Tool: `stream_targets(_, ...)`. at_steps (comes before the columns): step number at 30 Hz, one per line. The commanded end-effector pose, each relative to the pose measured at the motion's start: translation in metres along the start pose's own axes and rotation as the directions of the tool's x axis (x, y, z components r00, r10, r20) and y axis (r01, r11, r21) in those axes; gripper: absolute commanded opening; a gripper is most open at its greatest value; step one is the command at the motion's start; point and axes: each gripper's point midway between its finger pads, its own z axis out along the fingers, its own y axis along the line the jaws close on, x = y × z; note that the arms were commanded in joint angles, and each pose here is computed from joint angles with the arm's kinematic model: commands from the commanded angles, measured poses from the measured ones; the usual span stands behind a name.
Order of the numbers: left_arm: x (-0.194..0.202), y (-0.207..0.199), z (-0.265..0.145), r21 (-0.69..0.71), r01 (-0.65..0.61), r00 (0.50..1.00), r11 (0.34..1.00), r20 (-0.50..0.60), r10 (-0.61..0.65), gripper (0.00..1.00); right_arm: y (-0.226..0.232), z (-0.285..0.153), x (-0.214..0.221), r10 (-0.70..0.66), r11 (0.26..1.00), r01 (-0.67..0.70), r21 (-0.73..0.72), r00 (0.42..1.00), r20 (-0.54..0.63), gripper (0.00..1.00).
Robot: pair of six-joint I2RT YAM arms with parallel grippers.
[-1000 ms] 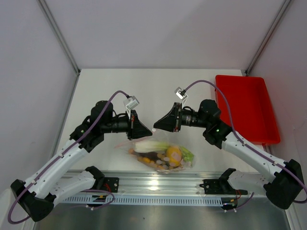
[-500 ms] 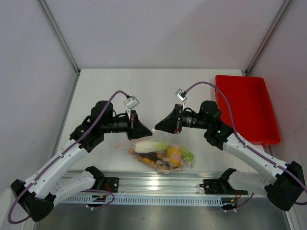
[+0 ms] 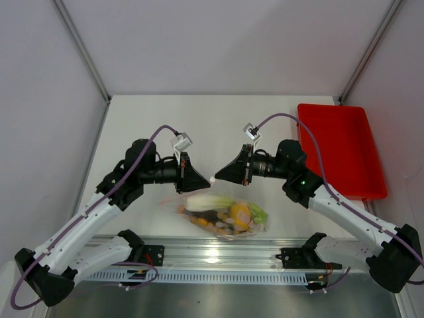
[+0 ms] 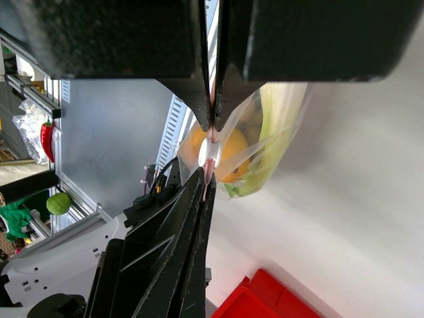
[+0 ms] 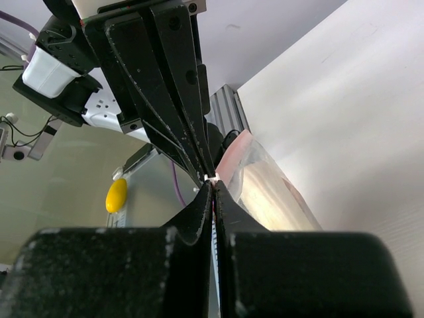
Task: Place the food in the zip-top bag and seal the zipper
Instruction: Zip the zipper food storage bag at the center of the board.
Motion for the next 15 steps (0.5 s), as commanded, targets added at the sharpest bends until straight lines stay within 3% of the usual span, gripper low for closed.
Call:
stream_targets(1, -0.015, -0.016, -0.004, 0.047, -0.039, 0.999, 0.998, 0.032, 0.038, 0.0, 0.006, -0.005, -0.007, -0.034, 0.999, 0.034, -0.004, 0.999, 0.026, 0.0)
stream_targets(7, -0.017, -0.022, -0.003, 0.084, -0.049, 0.998, 0.995, 0.033, 0.047, 0.01, 0.009, -0.009, -0.012, -0.027, 0.999, 0.028, -0.019, 0.998, 0.054, 0.0)
stream_targets(10, -0.019, -0.028, -0.003, 0.117, -0.057, 0.998, 0.992, 0.039, 0.053, 0.22, 0.011, -0.01, -0.012, -0.022, 0.999, 0.023, -0.024, 0.998, 0.056, 0.0)
stream_targets(11, -0.023, -0.03, -0.004, 0.122, -0.066, 0.997, 0.99, 0.05, 0.061, 0.34, 0.012, -0.01, -0.012, -0.021, 0.999, 0.022, -0.026, 0.998, 0.058, 0.0)
stream_targets(15, -0.03, -0.032, 0.0, 0.144, -0.068, 0.996, 0.987, 0.06, 0.06, 0.5, 0.016, -0.011, -0.014, -0.017, 0.999, 0.019, -0.034, 0.997, 0.069, 0.0)
